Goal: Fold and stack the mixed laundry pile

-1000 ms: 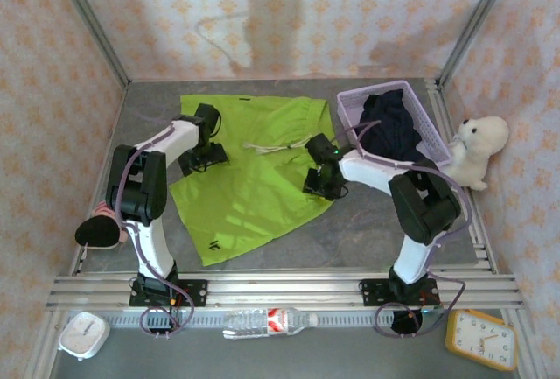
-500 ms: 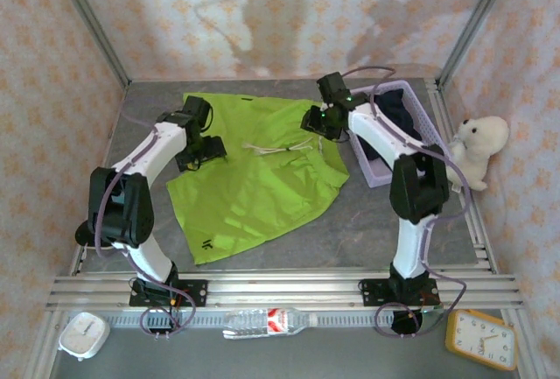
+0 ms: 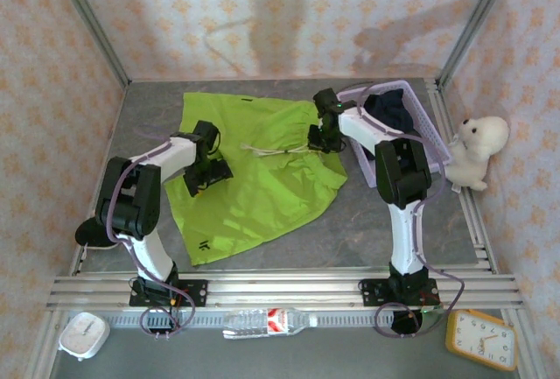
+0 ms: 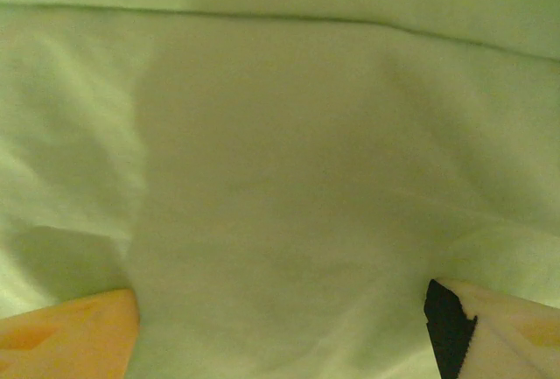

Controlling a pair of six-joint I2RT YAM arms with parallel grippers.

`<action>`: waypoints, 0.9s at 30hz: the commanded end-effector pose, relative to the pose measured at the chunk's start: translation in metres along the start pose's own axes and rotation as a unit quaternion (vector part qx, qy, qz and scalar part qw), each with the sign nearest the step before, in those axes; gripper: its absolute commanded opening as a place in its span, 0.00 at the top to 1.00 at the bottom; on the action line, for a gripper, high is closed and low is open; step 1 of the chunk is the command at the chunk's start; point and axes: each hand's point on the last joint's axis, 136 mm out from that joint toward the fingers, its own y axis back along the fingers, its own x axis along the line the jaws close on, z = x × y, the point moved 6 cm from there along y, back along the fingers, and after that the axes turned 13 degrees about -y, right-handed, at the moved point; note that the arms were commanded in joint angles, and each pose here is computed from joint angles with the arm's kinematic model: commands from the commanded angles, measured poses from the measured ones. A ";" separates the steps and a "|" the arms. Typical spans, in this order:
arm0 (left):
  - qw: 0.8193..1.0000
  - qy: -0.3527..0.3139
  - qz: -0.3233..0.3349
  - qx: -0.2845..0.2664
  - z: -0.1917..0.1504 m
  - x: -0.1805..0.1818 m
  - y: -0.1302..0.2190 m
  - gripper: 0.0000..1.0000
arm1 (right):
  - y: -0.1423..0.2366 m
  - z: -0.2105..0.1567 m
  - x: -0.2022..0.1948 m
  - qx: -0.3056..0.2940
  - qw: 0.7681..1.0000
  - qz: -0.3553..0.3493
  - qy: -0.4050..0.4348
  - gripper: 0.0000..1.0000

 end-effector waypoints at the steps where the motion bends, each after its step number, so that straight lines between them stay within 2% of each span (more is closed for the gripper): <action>1: 1.000 0.007 0.011 -0.005 0.001 -0.001 -0.006 0.14 | 0.030 0.004 -0.007 -0.042 0.999 -0.004 -0.011 1.00; 9: 1.000 -0.003 0.030 -0.007 0.005 -0.003 -0.008 0.13 | 0.074 0.004 -0.052 -0.085 0.992 0.023 -0.093 1.00; 12: 0.999 -0.009 0.034 -0.005 0.006 -0.008 -0.010 0.12 | 0.077 -0.006 -0.063 -0.090 0.990 0.032 -0.105 1.00; 14: 0.999 -0.015 0.035 -0.005 0.007 -0.012 -0.011 0.12 | 0.068 -0.013 -0.061 -0.063 0.991 0.057 -0.105 1.00; 15: 0.999 -0.018 0.035 -0.006 0.007 -0.015 -0.011 0.12 | 0.063 -0.016 -0.057 -0.045 0.991 0.073 -0.103 0.92; 17: 0.999 -0.025 0.034 -0.008 0.008 -0.020 -0.009 0.11 | 0.055 -0.020 -0.047 -0.022 0.989 0.107 -0.095 0.68; 19: 0.999 -0.030 0.036 -0.009 0.008 -0.022 -0.008 0.11 | 0.051 -0.024 -0.036 -0.014 0.989 0.123 -0.075 0.55; 21: 0.999 -0.031 0.036 -0.008 0.008 -0.022 -0.008 0.11 | 0.046 -0.027 -0.026 -0.005 0.991 0.125 -0.055 0.49; 27: 0.999 -0.029 0.043 -0.003 0.003 -0.017 -0.013 0.10 | 0.018 -0.036 -0.019 0.038 0.991 0.118 -0.045 0.49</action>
